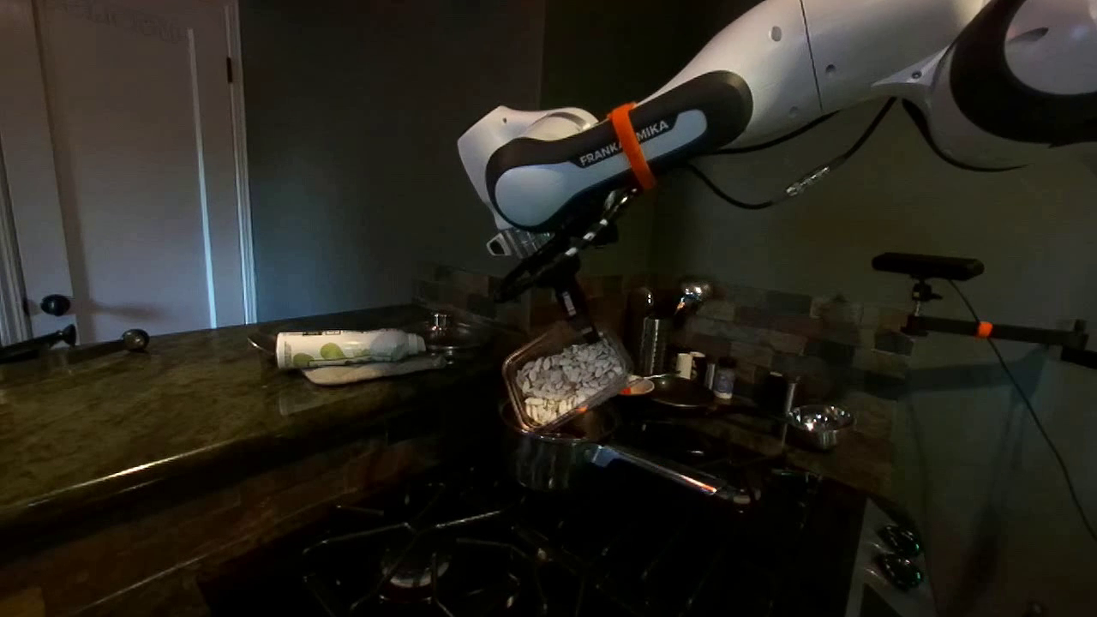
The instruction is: Empty some of the grains into the pot then place the container on the counter
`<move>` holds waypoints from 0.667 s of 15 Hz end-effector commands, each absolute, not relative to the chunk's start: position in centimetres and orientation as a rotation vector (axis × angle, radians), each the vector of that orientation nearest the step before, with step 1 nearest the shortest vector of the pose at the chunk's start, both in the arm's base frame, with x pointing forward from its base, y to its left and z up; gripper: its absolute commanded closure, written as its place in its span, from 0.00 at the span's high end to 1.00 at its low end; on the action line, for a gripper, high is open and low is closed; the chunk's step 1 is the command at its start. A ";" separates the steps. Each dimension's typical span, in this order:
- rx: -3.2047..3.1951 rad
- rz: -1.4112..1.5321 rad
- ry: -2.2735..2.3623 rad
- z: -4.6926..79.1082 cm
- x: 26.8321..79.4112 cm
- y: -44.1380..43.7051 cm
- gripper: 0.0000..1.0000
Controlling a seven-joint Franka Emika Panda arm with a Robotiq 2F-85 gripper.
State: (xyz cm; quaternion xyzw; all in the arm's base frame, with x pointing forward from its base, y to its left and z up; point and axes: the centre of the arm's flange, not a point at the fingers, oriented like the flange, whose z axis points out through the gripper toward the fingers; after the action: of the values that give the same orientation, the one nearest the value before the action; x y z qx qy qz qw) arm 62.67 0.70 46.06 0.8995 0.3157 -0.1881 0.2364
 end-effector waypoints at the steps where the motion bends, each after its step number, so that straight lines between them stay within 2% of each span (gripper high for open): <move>1: 2.433 -0.442 0.853 48.3 62.1 0.3 0.01; 10: 2.349 -0.486 0.887 49.4 61.6 -0.8 0.01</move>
State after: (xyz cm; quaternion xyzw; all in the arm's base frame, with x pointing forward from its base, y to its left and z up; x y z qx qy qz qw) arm 62.42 -0.13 49.22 0.8903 0.3175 -0.1724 0.2771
